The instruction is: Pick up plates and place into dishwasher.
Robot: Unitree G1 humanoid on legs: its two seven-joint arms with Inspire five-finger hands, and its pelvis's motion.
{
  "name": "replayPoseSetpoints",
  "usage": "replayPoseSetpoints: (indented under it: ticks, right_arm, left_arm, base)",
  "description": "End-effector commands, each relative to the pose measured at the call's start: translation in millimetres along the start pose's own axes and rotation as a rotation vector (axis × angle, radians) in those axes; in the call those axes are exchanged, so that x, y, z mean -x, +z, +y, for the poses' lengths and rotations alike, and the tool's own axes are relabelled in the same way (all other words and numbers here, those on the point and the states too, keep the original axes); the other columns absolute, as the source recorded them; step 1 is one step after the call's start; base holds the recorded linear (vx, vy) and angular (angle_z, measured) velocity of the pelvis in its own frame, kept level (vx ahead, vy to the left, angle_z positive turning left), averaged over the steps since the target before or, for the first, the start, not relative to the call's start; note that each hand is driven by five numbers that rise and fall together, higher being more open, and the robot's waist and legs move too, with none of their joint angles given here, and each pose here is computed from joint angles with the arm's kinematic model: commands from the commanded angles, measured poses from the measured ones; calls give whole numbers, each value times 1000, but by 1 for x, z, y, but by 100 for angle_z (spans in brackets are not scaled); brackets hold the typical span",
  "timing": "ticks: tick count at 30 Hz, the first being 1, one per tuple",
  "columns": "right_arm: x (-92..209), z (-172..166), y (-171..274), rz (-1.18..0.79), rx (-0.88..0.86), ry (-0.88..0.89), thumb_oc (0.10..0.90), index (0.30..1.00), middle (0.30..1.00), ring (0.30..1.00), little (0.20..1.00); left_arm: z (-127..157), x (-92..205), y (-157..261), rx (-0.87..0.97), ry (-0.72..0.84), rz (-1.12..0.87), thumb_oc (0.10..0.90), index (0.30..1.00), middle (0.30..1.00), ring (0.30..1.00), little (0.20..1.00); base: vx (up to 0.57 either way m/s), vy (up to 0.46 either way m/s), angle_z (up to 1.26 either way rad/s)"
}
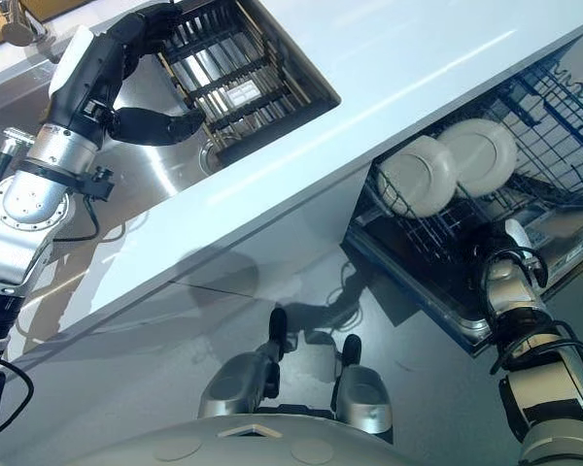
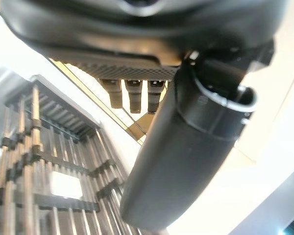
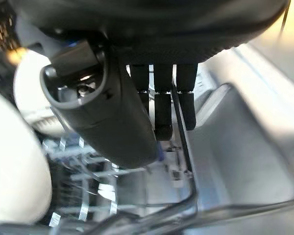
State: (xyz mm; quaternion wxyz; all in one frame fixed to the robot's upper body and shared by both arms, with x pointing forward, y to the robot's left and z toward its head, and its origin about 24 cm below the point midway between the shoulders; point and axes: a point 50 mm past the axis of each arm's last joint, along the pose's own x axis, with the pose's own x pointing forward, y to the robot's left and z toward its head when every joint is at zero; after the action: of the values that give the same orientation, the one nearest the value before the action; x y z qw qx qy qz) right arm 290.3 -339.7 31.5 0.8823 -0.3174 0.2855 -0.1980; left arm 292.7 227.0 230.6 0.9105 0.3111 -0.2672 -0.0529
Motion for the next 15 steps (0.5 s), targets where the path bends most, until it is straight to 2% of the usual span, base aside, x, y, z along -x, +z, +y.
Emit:
replayPoseSetpoints:
  ticks: [1,6,10,15]
  right_arm:
    - [37,39,122,-559,-329,180,100,300,300,300,200]
    - [50,28,134,-650,-355,90,100,300,300,300,200]
    - [49,18,129,-644,-347,27,100,300,300,300,200]
    - [50,14,117,-631,-469,60,100,300,300,300,200]
  left_arm:
    - [20,-16,34,-15,142,-193,800,900,900,900,900]
    - [16,-6,22,7,130,-151,800,900,900,900,900]
    - [14,0,14,18,127,-128,800,900,900,900,900]
    - [12,7,10,28,117,-107,800,900,900,900,900]
  base:
    - [114,37,0]
    - [112,29,1]
    - [64,13,1]
    - [57,-9,6]
